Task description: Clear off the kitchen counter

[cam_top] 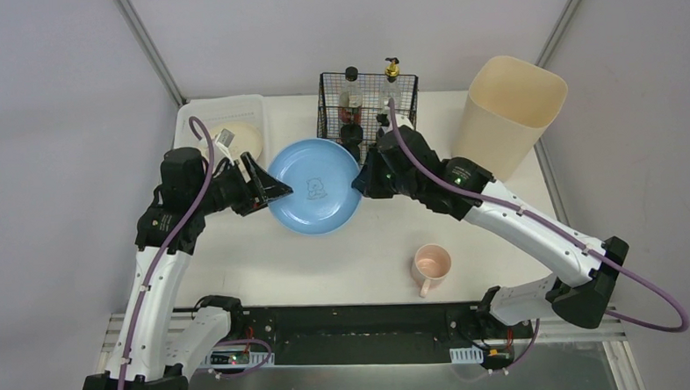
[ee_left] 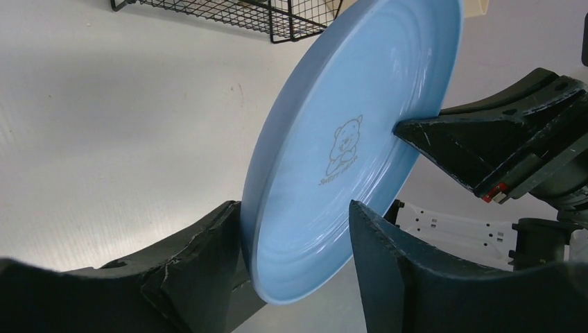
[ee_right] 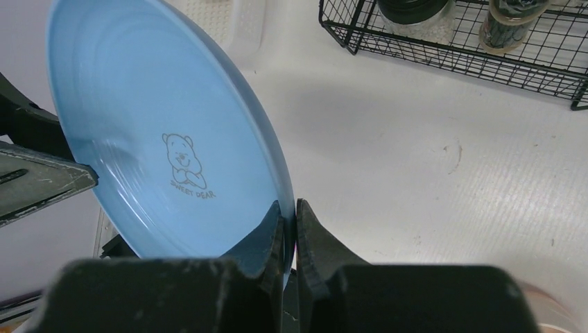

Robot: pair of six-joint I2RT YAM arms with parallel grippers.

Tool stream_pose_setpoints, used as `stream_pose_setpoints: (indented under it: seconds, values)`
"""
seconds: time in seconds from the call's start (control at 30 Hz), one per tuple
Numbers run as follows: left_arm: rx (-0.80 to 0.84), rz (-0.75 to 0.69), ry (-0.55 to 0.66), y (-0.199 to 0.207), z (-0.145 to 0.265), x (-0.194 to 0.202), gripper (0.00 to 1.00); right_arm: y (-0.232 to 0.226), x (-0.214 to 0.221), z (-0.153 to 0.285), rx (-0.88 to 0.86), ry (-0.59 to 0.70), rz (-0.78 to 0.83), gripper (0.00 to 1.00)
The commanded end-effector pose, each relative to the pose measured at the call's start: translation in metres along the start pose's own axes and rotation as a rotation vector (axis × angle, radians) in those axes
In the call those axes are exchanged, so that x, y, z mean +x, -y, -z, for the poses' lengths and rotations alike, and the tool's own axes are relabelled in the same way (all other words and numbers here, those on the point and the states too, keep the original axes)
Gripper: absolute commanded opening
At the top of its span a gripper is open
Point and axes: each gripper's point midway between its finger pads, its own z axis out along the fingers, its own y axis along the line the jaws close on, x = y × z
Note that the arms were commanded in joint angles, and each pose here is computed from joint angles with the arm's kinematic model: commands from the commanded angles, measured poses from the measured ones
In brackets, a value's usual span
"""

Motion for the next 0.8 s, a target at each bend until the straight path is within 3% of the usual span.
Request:
stream_pose_setpoints:
  seconds: [0.0,0.43,0.5,0.6,0.63,0.67,0.77]
  values:
    - [0.050,-0.033,0.005,0.013,0.005,0.000,0.56,-0.030,-0.027,0.020,-0.107,0.076,-0.049,0.00]
    - [0.033,-0.025,0.010,0.010,0.003,-0.002,0.00,-0.029,-0.022,0.018,-0.101,0.074,-0.051,0.00]
    - [0.021,-0.016,0.015,0.007,0.001,-0.003,0.00,-0.028,-0.021,0.017,-0.098,0.074,-0.053,0.01]
    - [0.001,-0.009,0.034,0.004,0.001,-0.007,0.00,-0.026,-0.023,0.018,-0.092,0.084,-0.051,0.13]
    - [-0.008,-0.006,0.043,0.003,0.001,-0.009,0.00,-0.024,-0.024,0.019,-0.086,0.091,-0.052,0.20]
    - [-0.023,-0.005,0.062,0.003,0.000,-0.014,0.00,-0.019,-0.024,0.019,-0.068,0.098,-0.050,0.39]
    - [-0.058,-0.005,0.107,0.000,0.001,-0.025,0.00,-0.010,-0.027,0.022,-0.025,0.119,-0.043,0.55]
